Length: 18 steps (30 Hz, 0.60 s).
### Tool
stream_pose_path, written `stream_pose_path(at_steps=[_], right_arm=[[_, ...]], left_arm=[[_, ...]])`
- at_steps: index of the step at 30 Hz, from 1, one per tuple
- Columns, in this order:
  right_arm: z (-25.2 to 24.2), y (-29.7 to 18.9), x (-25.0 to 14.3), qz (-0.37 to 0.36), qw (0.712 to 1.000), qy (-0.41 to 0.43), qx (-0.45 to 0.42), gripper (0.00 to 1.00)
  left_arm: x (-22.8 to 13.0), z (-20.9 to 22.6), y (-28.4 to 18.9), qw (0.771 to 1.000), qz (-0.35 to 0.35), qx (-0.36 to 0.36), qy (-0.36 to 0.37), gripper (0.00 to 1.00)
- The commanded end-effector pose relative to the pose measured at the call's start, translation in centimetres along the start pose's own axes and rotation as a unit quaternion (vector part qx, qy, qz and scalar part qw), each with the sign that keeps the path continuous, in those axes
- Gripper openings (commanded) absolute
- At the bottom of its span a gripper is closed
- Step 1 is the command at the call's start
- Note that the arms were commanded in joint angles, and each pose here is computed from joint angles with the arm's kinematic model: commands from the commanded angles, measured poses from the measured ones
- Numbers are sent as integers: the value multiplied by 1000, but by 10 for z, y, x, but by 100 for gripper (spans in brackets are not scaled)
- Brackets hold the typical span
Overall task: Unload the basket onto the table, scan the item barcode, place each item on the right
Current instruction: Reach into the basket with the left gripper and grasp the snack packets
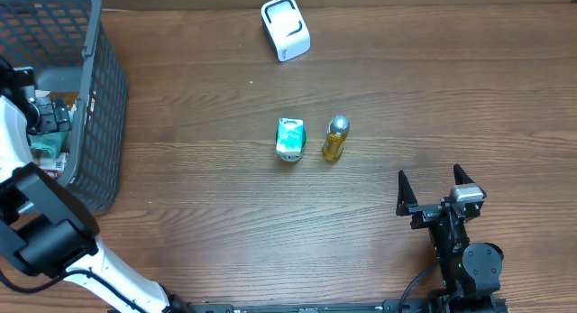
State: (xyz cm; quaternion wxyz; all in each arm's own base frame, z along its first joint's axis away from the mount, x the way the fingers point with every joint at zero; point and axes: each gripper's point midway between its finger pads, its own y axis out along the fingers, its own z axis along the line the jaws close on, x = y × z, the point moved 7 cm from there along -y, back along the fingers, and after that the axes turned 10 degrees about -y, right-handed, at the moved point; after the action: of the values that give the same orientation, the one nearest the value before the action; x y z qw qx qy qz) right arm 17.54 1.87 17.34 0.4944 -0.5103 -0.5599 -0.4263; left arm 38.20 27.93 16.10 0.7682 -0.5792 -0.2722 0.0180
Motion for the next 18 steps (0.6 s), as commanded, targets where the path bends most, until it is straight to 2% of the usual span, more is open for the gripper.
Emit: stream_pose_path(at_steps=[1, 4, 18], right_arm=[[1, 0, -2, -2, 1000, 2, 2, 100], [1, 0, -2, -2, 1000, 2, 3, 100], [1, 0, -2, -2, 1000, 2, 2, 100]], left_arm=[[-2, -6, 10, 999, 7, -27, 38, 99], [-5, -7, 16, 998, 16, -30, 58, 100], [-13, -4, 28, 997, 40, -6, 62, 99]])
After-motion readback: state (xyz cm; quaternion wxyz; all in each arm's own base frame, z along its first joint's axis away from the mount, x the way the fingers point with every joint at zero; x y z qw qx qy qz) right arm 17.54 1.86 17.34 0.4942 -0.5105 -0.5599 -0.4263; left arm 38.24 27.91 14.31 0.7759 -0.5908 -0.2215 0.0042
